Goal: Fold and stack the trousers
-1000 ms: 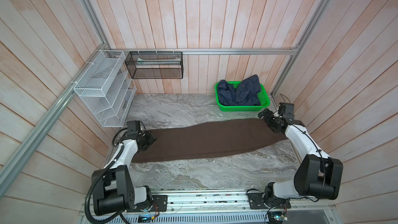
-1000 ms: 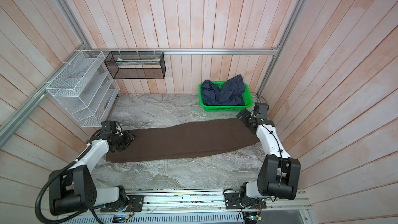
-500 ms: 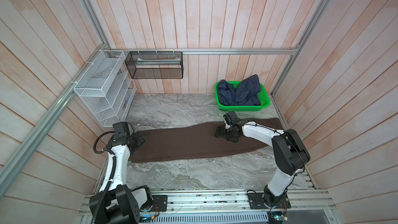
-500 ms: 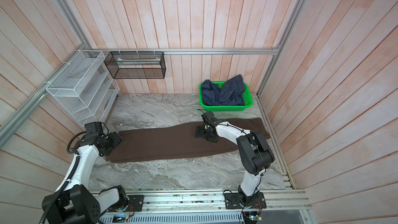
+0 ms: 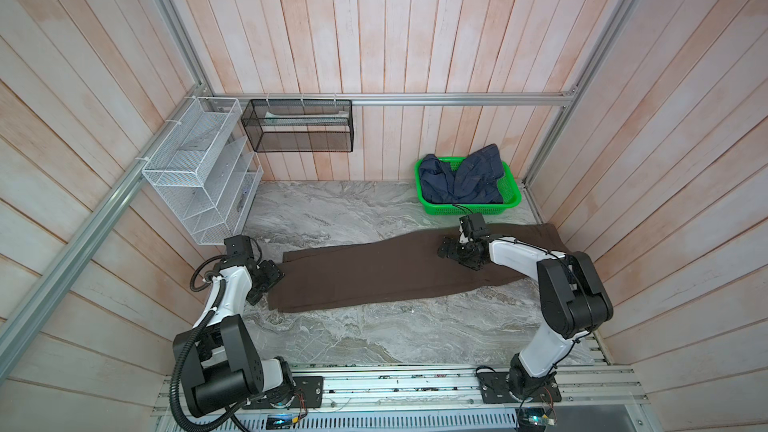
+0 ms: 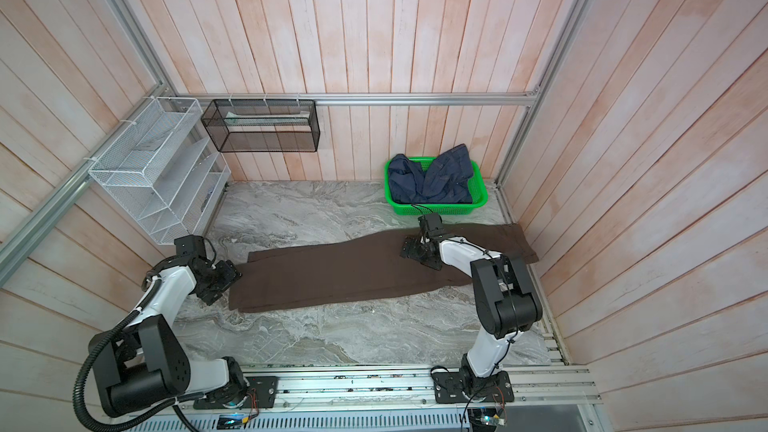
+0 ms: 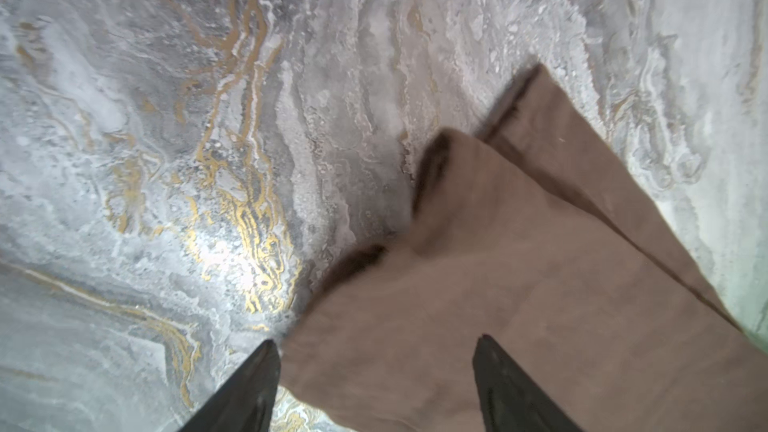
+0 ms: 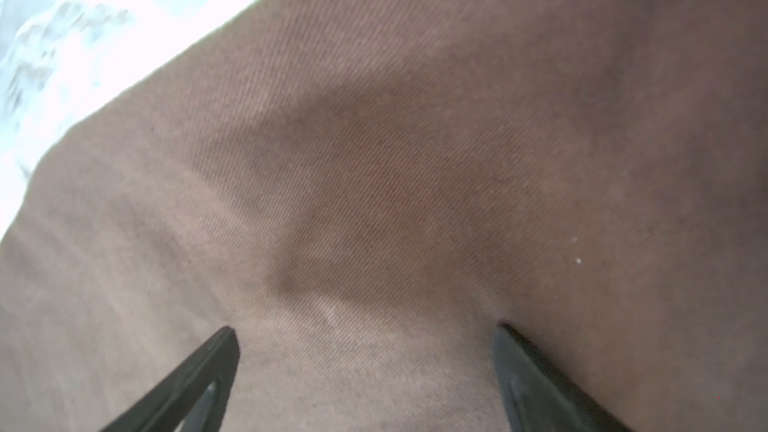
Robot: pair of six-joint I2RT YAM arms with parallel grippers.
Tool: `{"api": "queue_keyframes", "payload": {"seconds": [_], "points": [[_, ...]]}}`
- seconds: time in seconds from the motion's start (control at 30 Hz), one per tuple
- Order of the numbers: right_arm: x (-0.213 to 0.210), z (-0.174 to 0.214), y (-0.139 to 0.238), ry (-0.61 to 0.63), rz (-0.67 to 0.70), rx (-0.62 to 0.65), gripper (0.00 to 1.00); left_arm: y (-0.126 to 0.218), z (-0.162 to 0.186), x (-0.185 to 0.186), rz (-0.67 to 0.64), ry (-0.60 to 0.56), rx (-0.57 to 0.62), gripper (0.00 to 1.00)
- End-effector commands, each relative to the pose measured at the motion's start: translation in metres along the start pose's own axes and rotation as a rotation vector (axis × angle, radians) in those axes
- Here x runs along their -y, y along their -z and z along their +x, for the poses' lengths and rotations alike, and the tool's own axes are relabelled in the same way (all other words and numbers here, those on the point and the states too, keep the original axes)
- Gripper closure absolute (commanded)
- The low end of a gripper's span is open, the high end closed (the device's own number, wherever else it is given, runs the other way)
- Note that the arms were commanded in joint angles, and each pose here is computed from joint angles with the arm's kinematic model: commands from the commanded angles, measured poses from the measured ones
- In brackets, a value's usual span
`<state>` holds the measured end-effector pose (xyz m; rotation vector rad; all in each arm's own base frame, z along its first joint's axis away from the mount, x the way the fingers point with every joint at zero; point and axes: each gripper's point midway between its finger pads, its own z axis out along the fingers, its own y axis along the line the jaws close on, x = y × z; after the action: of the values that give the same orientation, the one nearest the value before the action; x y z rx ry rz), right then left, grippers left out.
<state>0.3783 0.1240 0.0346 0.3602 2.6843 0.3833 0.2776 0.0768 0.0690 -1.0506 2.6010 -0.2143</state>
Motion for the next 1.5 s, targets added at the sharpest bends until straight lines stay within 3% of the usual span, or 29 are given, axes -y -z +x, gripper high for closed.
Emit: {"api": "queue_keyframes", "payload": {"seconds": [0.0, 0.3, 0.73, 0.8, 0.9, 1.13, 1.47], "points": [[0.044, 0.049, -0.013, -0.011, 0.139, -0.161, 0.02, -0.01, -0.007, 0.012, 0.065, -0.039, -0.005, 0.24], [0.036, 0.048, -0.011, -0.012, 0.104, -0.168, 0.02, -0.044, 0.007, 0.033, 0.186, -0.049, -0.118, 0.21], [0.033, 0.05, -0.01, -0.013, 0.086, -0.171, 0.02, -0.076, 0.043, 0.036, 0.14, -0.075, -0.229, 0.29], [0.032, 0.051, -0.01, -0.012, 0.086, -0.172, 0.02, -0.078, 0.044, 0.033, 0.125, -0.072, -0.23, 0.34], [0.031, 0.052, -0.01, -0.011, 0.083, -0.175, 0.02, -0.079, 0.046, 0.027, 0.081, -0.075, -0.231, 0.57], [0.021, 0.054, -0.008, 0.007, 0.066, -0.178, 0.02, -0.06, 0.029, 0.031, 0.061, -0.099, -0.158, 1.0], [-0.029, 0.078, -0.005, 0.049, -0.021, -0.228, 0.02, -0.005, -0.023, 0.004, -0.183, -0.125, 0.032, 1.0]]}}
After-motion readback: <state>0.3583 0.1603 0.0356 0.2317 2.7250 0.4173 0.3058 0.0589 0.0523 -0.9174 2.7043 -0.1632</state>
